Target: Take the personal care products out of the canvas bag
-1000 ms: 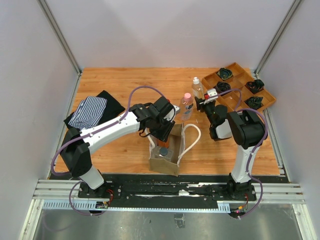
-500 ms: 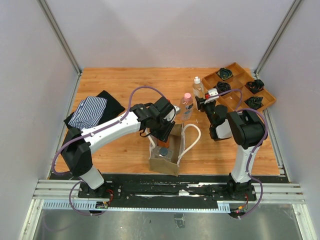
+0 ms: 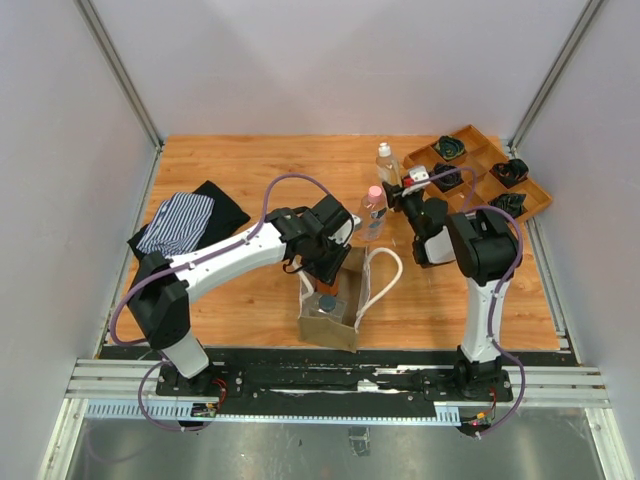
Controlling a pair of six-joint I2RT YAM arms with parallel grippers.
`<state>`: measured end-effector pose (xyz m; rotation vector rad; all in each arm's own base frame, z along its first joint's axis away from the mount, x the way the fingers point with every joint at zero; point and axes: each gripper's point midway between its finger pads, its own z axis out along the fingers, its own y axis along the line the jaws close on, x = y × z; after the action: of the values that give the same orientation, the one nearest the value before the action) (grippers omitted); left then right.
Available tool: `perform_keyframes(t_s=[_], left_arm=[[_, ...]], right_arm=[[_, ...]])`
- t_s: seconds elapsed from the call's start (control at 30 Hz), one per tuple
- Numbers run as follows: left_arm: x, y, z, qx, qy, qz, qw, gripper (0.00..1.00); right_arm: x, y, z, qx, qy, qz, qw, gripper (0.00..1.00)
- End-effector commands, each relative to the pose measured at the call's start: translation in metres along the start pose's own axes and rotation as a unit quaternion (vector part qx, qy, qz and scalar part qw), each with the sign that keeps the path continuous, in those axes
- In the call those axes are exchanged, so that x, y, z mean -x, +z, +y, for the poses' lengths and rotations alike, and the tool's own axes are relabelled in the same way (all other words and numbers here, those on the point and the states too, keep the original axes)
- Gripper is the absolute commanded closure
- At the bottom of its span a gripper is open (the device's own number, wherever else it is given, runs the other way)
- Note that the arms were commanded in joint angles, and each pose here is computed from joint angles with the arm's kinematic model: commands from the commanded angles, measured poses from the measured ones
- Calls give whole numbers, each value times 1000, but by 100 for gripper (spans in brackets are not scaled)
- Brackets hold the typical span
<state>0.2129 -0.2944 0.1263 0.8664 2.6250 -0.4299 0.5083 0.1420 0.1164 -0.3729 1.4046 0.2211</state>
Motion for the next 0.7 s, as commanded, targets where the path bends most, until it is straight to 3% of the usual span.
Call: perform_keyframes(t_s=[0.0, 0.13, 0.27, 0.3, 0.4, 0.53, 0.63, 0.67], left_arm=[[11, 3, -3, 0, 14, -4, 1000, 70], [14, 3, -3, 2, 15, -6, 1000, 70], [16, 1, -2, 6, 16, -12, 1000, 70], [17, 1, -3, 3, 17, -13, 1000, 70], [22, 2, -9, -10, 16, -11, 1000, 70], [26, 1, -17, -29, 13, -17, 999, 71], [26, -1, -17, -31, 12, -20, 999, 71], [25, -1, -17, -29, 11, -19, 999, 71]], right_arm=[[47, 40, -8, 15, 3, -98, 995, 99], [39, 56, -15, 14, 26, -105, 994, 99], [35, 36, -22, -12, 25, -84, 996, 98], [32, 30, -21, -12, 30, -77, 997, 92], [29, 9, -18, -2, 44, -59, 997, 54], [22, -21, -10, 0, 45, -33, 998, 43], [32, -35, -8, -2, 36, -34, 999, 12], [34, -36, -6, 1, 31, -35, 999, 6]])
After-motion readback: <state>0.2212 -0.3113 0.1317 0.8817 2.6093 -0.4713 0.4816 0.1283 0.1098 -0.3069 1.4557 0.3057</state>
